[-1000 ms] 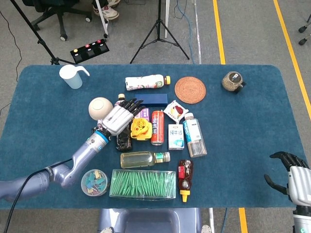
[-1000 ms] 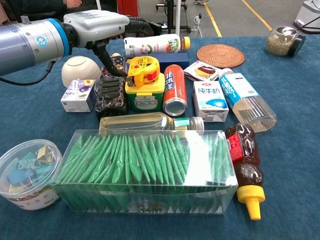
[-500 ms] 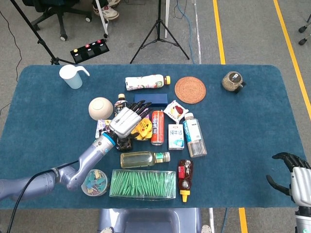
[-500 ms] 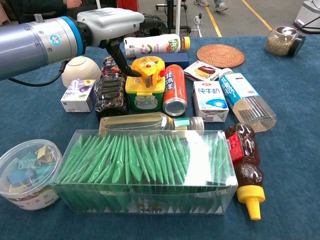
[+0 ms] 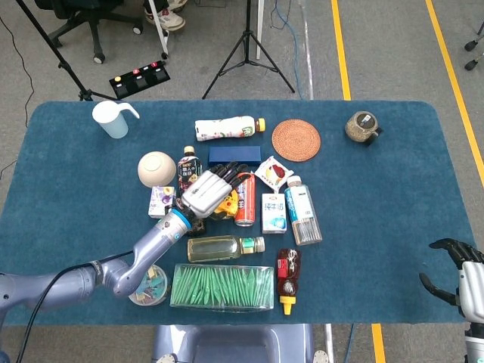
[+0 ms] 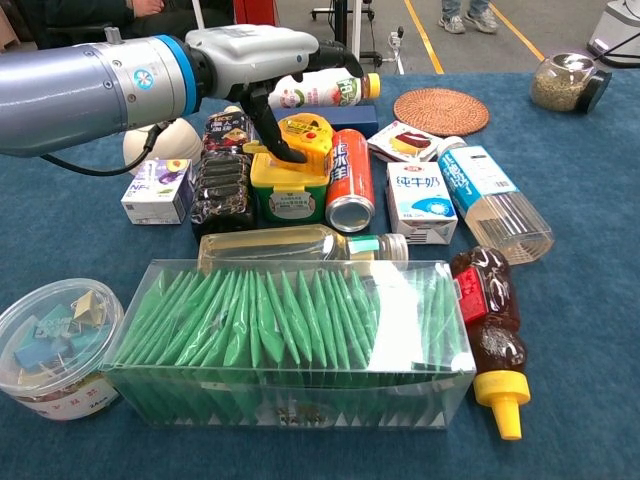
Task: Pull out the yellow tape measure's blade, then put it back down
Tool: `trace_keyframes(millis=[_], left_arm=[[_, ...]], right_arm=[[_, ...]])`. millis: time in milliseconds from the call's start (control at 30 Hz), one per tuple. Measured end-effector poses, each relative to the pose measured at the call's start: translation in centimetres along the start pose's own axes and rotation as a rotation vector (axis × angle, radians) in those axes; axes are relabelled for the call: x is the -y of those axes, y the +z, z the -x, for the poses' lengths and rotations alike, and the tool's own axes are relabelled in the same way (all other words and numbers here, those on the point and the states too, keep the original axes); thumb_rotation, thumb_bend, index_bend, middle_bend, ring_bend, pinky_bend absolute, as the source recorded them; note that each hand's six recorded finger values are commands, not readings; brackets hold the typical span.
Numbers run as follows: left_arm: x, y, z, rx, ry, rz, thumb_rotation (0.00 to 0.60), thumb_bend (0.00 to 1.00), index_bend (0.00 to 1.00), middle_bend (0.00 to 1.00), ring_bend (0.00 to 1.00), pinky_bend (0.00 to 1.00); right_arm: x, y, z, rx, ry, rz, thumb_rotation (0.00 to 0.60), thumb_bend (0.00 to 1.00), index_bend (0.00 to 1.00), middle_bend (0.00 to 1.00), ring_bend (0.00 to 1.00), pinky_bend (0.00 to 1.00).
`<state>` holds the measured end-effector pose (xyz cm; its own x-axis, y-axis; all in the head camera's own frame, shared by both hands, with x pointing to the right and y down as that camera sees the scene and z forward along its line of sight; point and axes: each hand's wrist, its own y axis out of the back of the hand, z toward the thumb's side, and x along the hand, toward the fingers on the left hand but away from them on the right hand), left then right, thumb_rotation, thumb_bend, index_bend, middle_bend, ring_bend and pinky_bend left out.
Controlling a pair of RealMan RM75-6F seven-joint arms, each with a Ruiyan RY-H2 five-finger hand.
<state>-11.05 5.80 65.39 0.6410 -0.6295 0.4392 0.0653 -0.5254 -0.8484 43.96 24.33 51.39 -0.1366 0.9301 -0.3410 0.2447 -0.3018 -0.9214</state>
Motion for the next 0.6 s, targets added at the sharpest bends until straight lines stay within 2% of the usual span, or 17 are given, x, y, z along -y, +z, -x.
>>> trace_keyframes(millis=[433, 600], left_arm=[[-0.2, -0.9, -0.2, -0.026, -0.069, -0.019, 0.600, 0.18, 0.08, 0.05, 0.00, 0.17], [0.0, -1.2, -0.5, -0.037, -0.080, -0.015, 0.600, 0.18, 0.13, 0.05, 0.01, 0.19]], right_arm=[[0.1, -0.1, 0.1, 0.006, 0.006, -0.002, 0.600, 0.23, 0.33, 0.33, 0.28, 0.28], [0.0, -0.1, 0.1, 0.010, 0.004, -0.006, 0.600, 0.23, 0.33, 0.33, 0.28, 0.28]])
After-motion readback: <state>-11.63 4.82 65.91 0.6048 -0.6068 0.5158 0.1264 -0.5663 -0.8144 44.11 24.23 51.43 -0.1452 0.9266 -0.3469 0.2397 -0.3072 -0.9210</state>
